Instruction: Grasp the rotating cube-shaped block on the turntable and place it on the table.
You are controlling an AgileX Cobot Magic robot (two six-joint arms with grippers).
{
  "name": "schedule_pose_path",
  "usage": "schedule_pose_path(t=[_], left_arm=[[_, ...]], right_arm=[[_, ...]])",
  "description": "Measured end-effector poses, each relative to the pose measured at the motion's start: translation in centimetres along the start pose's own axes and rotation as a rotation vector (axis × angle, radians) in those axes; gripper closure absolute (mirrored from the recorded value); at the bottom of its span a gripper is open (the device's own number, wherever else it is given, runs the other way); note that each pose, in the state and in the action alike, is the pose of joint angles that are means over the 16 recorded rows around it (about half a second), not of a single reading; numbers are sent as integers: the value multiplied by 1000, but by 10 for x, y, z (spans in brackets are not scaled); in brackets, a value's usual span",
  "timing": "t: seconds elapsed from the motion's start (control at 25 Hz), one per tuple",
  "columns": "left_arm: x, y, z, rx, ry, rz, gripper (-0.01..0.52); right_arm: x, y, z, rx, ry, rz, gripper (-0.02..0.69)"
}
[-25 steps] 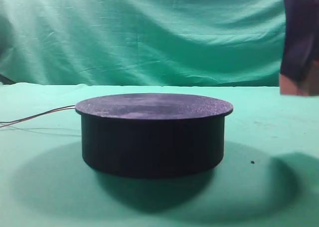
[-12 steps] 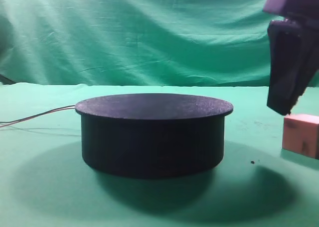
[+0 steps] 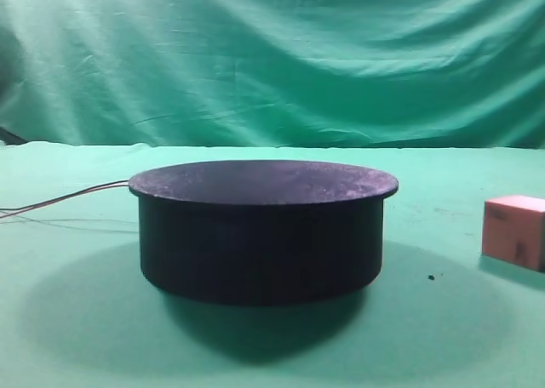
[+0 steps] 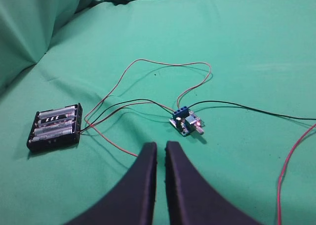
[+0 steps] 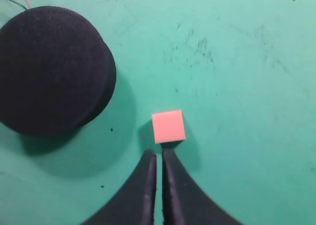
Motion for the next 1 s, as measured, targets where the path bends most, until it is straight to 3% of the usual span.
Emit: schedule_pose_path(t=[0.48,1.0], left_arm=[[0,0,0,0,0,0,514],[0,0,0,0,0,0,514]], right_arm=[[-8,-18,22,-199,-100,-19,665],[-57,1,71,-653,-57,145,665]])
Point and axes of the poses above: a point on each arm's last joint axis where the gripper is mounted, y pointing out along that axis toward the gripper, x along the wrist's bending axis when the last joint is at zero, z = x × y, the point moved 3 cm from there along y, pointing out along that axis toward the gripper, and after that the axes turned 11 degrees about y, right-handed, at the moved point
